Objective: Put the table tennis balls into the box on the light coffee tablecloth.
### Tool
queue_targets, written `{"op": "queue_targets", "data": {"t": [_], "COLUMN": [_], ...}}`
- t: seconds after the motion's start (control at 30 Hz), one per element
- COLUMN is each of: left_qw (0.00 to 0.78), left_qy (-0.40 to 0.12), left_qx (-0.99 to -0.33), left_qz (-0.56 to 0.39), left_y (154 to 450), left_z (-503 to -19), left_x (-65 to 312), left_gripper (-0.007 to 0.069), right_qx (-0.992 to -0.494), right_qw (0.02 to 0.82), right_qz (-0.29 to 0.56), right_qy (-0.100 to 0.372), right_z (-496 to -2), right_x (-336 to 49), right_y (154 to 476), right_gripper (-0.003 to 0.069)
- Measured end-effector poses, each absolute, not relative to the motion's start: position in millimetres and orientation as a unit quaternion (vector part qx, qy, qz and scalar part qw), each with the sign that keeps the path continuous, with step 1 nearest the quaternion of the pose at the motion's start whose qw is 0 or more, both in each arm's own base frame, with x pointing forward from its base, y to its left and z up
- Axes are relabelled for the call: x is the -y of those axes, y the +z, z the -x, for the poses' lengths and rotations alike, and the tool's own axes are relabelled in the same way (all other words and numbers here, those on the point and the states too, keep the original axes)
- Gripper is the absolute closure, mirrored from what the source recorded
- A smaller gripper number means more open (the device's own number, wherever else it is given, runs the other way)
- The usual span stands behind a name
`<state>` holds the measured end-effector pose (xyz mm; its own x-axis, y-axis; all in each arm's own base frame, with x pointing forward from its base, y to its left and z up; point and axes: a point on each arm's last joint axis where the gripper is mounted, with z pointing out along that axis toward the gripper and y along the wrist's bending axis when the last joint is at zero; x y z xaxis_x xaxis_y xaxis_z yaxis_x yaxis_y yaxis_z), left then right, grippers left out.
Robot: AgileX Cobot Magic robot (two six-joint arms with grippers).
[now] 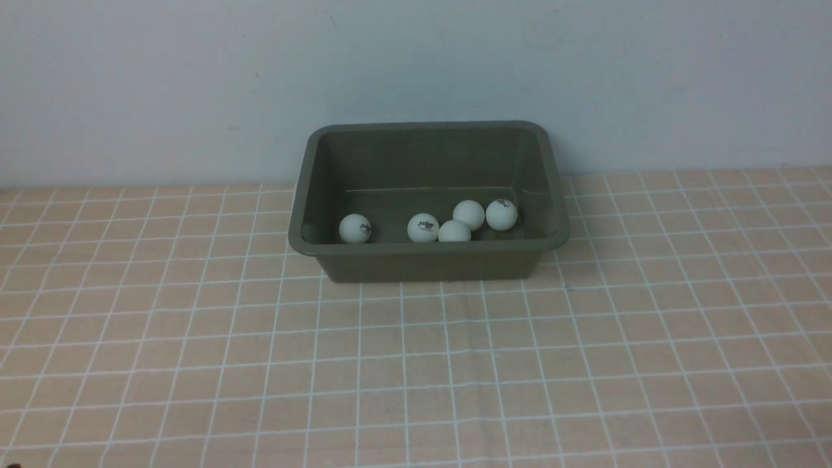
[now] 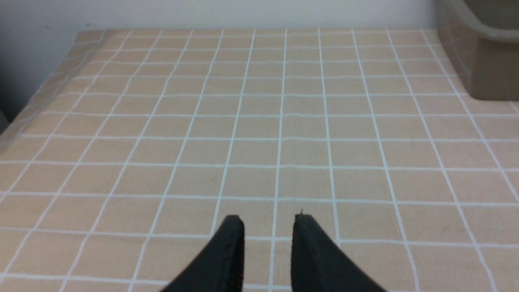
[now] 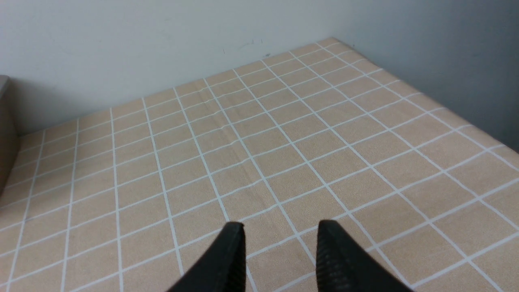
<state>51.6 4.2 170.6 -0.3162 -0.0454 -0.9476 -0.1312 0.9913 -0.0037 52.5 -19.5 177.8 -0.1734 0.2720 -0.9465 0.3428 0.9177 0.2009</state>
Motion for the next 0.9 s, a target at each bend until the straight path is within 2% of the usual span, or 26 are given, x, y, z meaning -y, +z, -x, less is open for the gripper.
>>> {"op": "queue_targets", "data": {"t": [0.4, 0.6, 0.9], "left_qw": [0.586, 0.587, 0.587], "left_qy": [0.037, 0.02, 0.022], "left_qx": [-0.807, -0.805, -0.807], "left_qz": [0.056, 0.084, 0.059], "left_y": [170.9, 170.9, 170.9], "left_z": [-52.0, -51.9, -51.9], "left_x": [-4.4, -4.9, -4.4], "left_gripper": [0.0505, 0.0505, 0.0505], "right_qx": [-0.765, -0.765, -0.765], "right_qw": [0.611, 0.611, 0.611], "right_qz": [-0.201, -0.201, -0.201], "right_qy": [-0.029, -0.029, -0.029], "right_z": [-52.5, -52.5, -52.5], "right_x": [19.5, 19.5, 19.5], "right_y": [177.9, 177.9, 177.9], "right_gripper": [0.0427, 0.0427, 0.0427]}}
